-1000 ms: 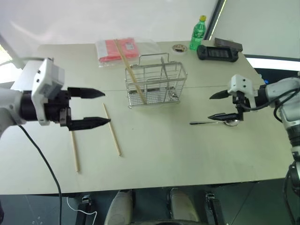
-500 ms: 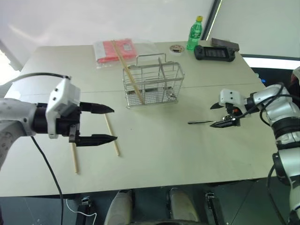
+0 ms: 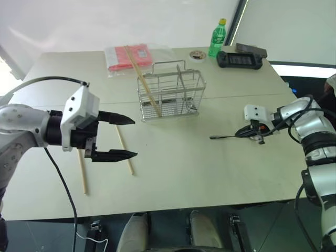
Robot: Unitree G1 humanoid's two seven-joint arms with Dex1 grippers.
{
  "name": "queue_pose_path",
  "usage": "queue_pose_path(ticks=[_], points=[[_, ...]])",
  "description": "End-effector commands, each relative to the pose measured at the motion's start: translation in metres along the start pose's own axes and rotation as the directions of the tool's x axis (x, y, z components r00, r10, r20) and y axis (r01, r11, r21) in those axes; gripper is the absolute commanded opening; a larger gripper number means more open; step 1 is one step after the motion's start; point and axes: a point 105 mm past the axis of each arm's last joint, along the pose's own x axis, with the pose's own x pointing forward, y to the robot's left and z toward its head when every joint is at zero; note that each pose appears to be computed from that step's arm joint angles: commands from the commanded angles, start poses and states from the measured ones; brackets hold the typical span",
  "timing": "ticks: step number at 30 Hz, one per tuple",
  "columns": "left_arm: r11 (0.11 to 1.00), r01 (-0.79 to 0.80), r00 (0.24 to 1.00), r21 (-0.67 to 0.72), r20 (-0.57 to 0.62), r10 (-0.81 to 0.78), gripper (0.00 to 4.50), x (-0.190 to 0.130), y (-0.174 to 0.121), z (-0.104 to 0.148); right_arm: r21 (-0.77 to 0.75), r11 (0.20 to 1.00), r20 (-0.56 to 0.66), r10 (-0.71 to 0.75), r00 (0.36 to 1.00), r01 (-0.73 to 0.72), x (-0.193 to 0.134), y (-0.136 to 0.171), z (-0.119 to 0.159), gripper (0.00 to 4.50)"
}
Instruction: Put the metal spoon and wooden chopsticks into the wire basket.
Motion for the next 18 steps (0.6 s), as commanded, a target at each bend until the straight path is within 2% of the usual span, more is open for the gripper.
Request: queue_pose_path(ticks=[1,9,12,15,18], points=[[1.000,-0.008,1.000,0.027,0.021,0.008,4.50,-0.002,0.002,0.009,-0.015,1.000,0.014,-0.013,1.000,0.014,-0.006,-0.002,0.003,0.03],[0.999,-0.021,0.999,0.032,0.035,0.019,4.50,-0.003,0.008,0.014,-0.013,0.999,0.013,-0.034,0.999,0.034,-0.009,-0.004,0.002,0.03],[0.999,-0.025,0.999,0.034,0.038,0.024,4.50,-0.003,0.011,0.014,-0.018,0.999,0.010,-0.044,0.999,0.044,-0.010,-0.006,0.002,0.83],[0.999,-0.030,0.999,0.038,0.042,0.029,4.50,-0.003,0.013,0.015,-0.028,0.998,0.001,-0.051,0.999,0.051,-0.011,-0.006,0.001,2.34],[0.998,-0.039,0.998,0.043,0.054,0.036,4.50,-0.003,0.015,0.018,-0.022,0.998,-0.010,-0.054,0.999,0.053,-0.010,-0.006,-0.002,2.34]])
